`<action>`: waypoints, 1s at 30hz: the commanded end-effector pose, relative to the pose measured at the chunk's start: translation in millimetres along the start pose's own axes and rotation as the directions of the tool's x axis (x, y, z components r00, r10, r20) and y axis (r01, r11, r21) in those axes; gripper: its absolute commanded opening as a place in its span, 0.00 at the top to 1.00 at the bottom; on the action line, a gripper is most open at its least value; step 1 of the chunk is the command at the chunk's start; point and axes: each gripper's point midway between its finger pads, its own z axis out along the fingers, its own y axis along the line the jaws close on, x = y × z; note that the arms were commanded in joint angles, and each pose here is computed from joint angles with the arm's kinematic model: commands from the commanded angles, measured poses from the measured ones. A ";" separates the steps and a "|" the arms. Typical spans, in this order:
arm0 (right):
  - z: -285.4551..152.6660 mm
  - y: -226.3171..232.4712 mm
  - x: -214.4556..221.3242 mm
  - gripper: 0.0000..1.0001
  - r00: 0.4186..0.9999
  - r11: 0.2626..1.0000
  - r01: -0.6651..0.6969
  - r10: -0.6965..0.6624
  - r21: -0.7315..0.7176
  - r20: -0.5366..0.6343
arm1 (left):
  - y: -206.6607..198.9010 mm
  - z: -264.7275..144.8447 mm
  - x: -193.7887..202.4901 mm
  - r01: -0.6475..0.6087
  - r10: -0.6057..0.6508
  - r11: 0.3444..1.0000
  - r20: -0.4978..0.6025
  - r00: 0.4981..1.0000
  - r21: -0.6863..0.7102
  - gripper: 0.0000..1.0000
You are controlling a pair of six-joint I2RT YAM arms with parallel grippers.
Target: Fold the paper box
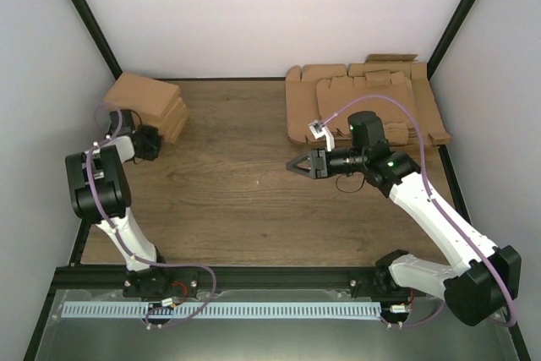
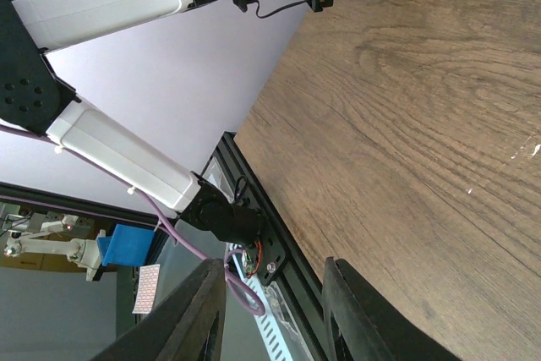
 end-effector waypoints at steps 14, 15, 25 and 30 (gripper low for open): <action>-7.5 9.0 1.8 0.65 0.999 0.999 0.032 -0.032 0.004 0.017 | -28.4 17.2 -1.3 -0.004 0.004 0.999 0.003 1.000 0.045 0.96; -7.4 8.6 1.8 0.65 0.999 1.000 0.031 -0.031 0.005 0.017 | -28.7 17.5 -1.5 -0.002 0.002 0.999 0.004 1.000 0.046 0.96; -6.4 5.0 0.9 0.65 0.999 0.999 0.039 -0.040 0.017 0.023 | -19.1 -6.3 -1.1 -0.055 0.055 0.998 0.047 0.997 -0.008 0.96; -8.9 -11.7 -7.3 0.65 0.993 0.989 0.086 -0.095 0.122 0.071 | -9.2 -41.3 13.0 -0.137 0.137 0.991 0.076 0.988 -0.008 0.96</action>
